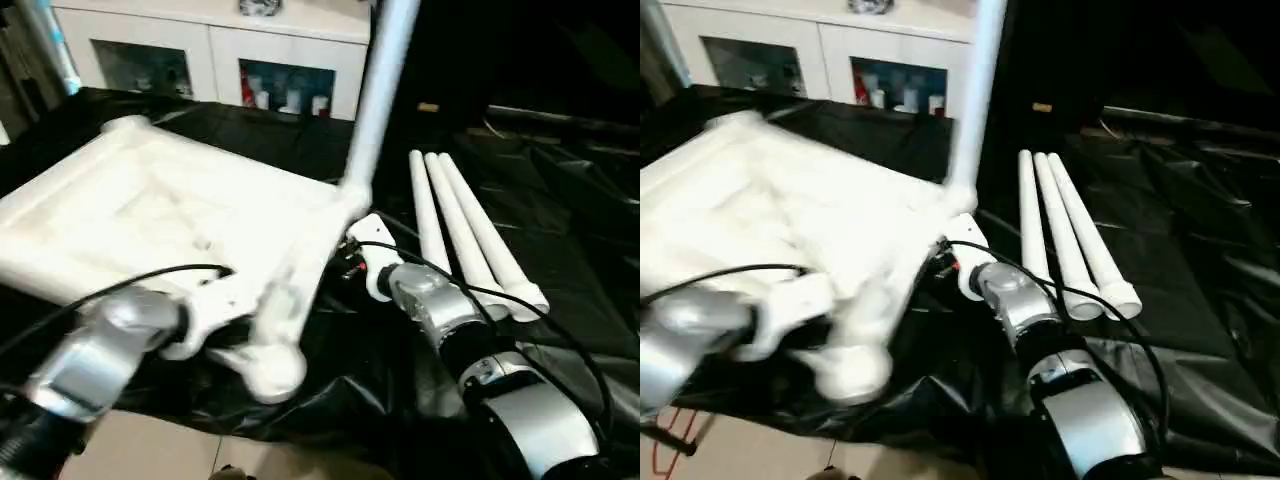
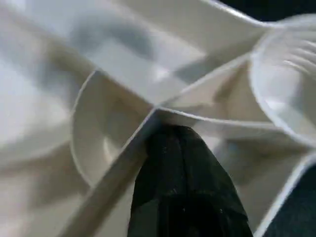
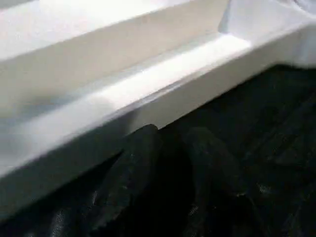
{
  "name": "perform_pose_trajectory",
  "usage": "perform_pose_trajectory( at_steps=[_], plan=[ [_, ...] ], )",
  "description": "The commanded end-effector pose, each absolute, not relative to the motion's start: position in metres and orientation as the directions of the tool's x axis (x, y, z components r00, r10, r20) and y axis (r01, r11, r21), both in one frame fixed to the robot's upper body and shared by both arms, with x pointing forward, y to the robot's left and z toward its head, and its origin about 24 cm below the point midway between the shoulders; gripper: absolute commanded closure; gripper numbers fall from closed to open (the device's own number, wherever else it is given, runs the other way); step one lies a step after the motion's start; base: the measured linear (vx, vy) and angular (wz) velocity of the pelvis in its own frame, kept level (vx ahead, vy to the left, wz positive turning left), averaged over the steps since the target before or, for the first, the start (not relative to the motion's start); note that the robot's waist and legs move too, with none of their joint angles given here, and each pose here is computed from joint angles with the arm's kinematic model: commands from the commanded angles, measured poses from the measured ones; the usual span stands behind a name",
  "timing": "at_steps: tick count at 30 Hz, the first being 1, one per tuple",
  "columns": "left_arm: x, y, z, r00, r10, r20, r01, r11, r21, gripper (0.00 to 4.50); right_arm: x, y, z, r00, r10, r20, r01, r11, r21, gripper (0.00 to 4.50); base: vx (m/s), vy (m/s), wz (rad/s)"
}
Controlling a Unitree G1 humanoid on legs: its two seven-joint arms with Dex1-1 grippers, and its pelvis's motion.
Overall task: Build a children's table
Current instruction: Rotate table base, then pick table leg
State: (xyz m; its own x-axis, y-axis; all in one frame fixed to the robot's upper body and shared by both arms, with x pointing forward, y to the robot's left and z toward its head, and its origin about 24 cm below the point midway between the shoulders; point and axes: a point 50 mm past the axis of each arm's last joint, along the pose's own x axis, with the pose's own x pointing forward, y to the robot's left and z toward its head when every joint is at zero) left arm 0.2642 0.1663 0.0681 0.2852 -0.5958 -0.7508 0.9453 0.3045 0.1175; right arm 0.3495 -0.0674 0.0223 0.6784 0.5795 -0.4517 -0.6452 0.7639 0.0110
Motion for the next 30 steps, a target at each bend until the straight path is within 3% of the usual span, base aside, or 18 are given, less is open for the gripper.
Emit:
perform_pose_trajectory(
  at_steps=[1,8,12,15,17,20,25,30],
  plan=[
    [0.27,0.157,0.07,0.278,-0.62,-0.733,0.953,0.271,0.133,4.5,0.352,-0.062,0.028,0.674,0.601,-0.429,-0.666,0.746,-0.001,3.74,0.0,0.0,0.0],
    [0.306,0.152,0.073,0.443,-0.57,-0.692,0.895,0.331,0.3,4.5,0.354,-0.072,0.027,0.698,0.575,-0.426,-0.645,0.763,-0.027,4.43,0.0,0.0,0.0],
    [0.317,0.148,0.075,0.502,-0.57,-0.651,0.864,0.369,0.343,4.5,0.359,-0.086,0.032,0.759,0.502,-0.414,-0.572,0.818,-0.058,4.43,0.0,0.0,0.0],
    [0.312,0.143,0.082,0.479,-0.619,-0.622,0.877,0.366,0.312,4.5,0.368,-0.103,0.044,0.827,0.362,-0.43,-0.449,0.886,-0.118,4.43,0.0,0.0,0.0],
    [0.31,0.144,0.083,0.486,-0.617,-0.619,0.873,0.378,0.309,4.5,0.369,-0.108,0.049,0.837,0.337,-0.431,-0.424,0.897,-0.122,4.43,0.0,0.0,0.0],
    [0.306,0.15,0.087,0.51,-0.619,-0.598,0.851,0.462,0.248,4.5,0.374,-0.122,0.071,0.862,0.33,-0.385,-0.378,0.924,-0.053,4.43,0.0,0.0,0.0],
    [0.302,0.146,0.095,0.55,-0.694,-0.464,0.823,0.544,0.162,3.91,0.379,-0.143,0.089,0.909,0.195,-0.369,-0.236,0.969,-0.068,3.92,0.0,0.0,0.0],
    [0.309,0.14,0.104,0.651,-0.67,-0.357,0.742,0.661,0.113,3.46,0.378,-0.159,0.097,0.905,0.069,-0.419,-0.112,0.99,-0.081,3.49,0.0,0.0,0.0]
  ],
)
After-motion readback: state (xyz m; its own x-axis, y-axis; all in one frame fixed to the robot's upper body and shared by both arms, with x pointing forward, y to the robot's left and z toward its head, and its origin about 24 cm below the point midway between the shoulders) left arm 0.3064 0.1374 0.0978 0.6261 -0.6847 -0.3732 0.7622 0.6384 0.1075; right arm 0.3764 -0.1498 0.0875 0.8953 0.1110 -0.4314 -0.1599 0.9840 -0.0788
